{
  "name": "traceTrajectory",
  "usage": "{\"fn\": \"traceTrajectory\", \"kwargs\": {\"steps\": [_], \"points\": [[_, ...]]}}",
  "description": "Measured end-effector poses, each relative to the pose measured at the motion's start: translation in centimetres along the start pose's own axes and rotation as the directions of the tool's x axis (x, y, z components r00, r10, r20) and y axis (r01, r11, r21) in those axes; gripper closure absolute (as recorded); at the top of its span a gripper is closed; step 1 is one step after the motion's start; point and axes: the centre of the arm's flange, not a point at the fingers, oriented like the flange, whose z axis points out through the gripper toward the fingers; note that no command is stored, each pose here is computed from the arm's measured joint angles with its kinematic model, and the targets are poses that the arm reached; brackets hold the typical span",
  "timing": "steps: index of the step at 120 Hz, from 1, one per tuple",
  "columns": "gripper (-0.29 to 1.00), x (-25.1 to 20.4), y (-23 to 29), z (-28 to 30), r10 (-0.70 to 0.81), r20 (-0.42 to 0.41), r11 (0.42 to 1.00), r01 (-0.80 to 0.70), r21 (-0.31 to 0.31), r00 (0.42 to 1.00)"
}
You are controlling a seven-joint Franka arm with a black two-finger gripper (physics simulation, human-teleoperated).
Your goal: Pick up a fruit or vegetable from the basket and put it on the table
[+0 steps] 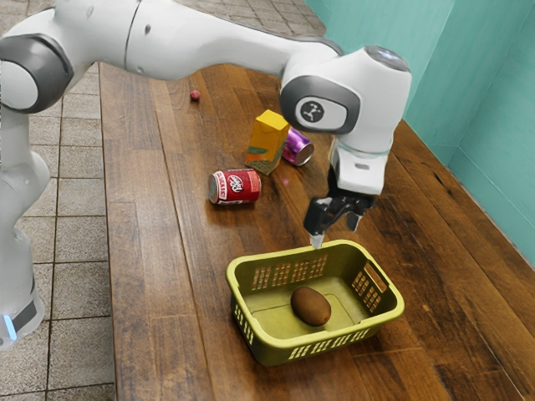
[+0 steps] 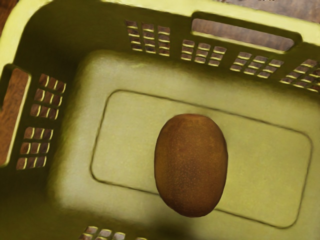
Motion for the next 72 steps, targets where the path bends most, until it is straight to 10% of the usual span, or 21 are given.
{"fn": "traceTrajectory", "kwargs": {"steps": [72], "points": [[0.0, 2.0, 0.0, 11.2, 0.299, 0.043, 0.95, -0.293, -0.104, 0.953]]}}
